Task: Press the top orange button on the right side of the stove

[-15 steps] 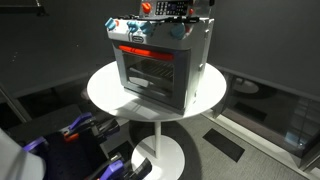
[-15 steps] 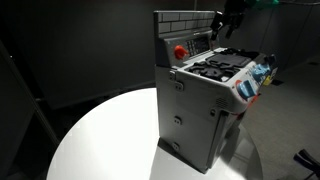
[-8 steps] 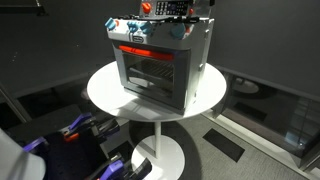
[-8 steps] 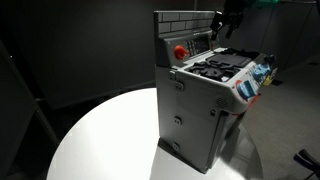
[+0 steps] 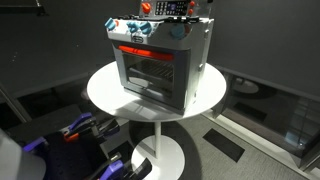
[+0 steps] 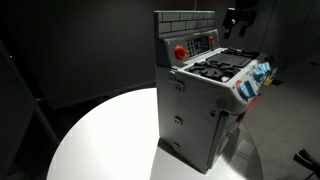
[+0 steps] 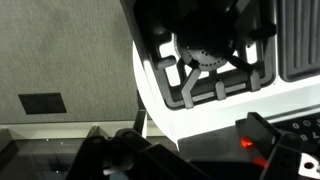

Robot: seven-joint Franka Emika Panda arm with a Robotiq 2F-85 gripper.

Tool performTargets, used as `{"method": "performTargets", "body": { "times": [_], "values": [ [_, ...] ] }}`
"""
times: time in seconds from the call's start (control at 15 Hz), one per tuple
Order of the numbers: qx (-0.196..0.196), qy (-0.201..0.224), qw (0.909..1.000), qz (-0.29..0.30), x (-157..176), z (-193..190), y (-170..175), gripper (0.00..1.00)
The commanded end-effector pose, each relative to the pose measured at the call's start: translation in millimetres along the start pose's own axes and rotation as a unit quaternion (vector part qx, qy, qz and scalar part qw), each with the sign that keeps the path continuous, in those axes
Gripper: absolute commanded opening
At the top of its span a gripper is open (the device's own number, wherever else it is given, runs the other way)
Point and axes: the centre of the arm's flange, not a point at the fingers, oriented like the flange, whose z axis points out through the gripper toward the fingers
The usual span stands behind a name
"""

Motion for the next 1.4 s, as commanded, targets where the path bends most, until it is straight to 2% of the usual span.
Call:
{"method": "performTargets", "body": {
  "times": [0.0, 0.53, 0.8, 1.07, 1.27, 1.33],
  "values": [
    [0.0, -0.038, 0.9993, -0.001, -37, -16, 17, 1.0],
    [-0.003, -0.125, 0.9919, -0.023, -122, -31, 38, 1.0],
    [-0.004, -0.123, 0.9918, -0.033, -163, -41, 45, 1.0],
    [-0.006, -0.118, 0.9923, -0.036, -189, -47, 52, 1.0],
    [-0.003, -0.125, 0.9914, -0.039, -196, -46, 54, 1.0],
    [0.001, -0.12, 0.9923, -0.029, -184, -45, 46, 1.0]
  ]
}}
